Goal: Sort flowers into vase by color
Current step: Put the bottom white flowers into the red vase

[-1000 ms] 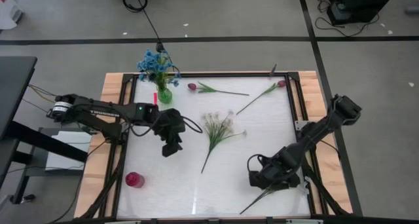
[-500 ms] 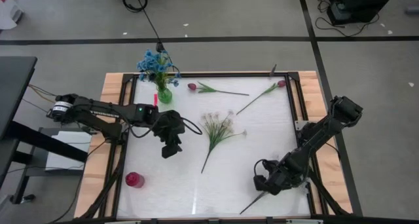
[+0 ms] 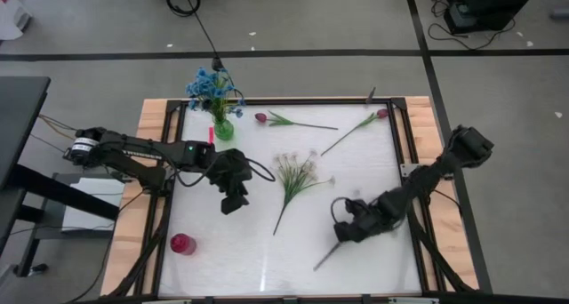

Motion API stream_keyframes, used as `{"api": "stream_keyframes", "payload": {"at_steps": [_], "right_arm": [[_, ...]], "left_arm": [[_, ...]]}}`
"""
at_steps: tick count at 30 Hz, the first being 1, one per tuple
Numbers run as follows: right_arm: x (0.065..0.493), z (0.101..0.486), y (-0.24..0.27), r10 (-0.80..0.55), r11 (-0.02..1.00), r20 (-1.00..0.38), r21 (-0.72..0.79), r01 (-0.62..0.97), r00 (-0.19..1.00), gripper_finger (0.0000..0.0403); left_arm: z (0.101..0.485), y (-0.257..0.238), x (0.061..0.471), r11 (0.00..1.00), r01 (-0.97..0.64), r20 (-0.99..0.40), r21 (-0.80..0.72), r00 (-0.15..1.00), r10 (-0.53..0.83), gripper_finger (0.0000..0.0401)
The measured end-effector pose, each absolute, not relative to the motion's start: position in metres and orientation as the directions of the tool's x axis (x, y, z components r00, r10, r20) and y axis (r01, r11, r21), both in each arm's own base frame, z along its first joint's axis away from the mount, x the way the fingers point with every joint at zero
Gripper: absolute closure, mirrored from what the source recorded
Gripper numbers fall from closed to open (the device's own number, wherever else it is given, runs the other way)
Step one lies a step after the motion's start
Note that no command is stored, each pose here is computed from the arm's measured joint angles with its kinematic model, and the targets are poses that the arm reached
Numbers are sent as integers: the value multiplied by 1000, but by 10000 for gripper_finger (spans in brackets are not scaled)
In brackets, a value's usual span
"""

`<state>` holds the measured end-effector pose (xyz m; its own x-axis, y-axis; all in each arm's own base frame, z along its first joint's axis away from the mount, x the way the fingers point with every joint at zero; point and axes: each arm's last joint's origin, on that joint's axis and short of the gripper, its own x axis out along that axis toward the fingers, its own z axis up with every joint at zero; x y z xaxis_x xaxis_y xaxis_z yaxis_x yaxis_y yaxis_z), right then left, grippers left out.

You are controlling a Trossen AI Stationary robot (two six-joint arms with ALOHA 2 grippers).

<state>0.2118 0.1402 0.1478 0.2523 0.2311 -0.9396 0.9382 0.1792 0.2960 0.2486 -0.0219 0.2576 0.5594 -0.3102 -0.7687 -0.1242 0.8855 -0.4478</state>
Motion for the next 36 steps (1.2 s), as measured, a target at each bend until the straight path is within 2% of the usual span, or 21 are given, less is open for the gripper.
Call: {"api": "stream_keyframes", "payload": {"at_steps": [3,8,10,18,22,29,32,36], "right_arm": [[224,165,128,166,157,-941,320,934,295,115],[237,184,122,177,-173,-934,282,944,311,115],[237,184,122,150,-246,-934,284,927,326,115],[242,164,103,102,-320,-979,137,938,178,115],[251,156,94,107,-363,-980,121,924,170,115],[260,135,89,142,-390,-986,26,920,88,122],[261,132,91,162,-378,-983,16,925,84,148],[257,137,95,140,-373,-986,32,927,91,222]], "left_arm": [[259,-22,251,885,-112,-752,-453,581,-311,205],[261,-22,253,875,-117,-732,-469,606,-311,205],[261,-22,253,871,-125,-732,-474,607,-311,205],[261,-21,253,882,-118,-734,-456,611,-298,205],[261,-21,254,886,-111,-734,-449,612,-295,205],[261,-21,253,886,-113,-737,-449,608,-295,205],[260,-21,252,887,-117,-743,-446,601,-295,205],[261,-18,248,886,-136,-757,-442,587,-288,205]]}}
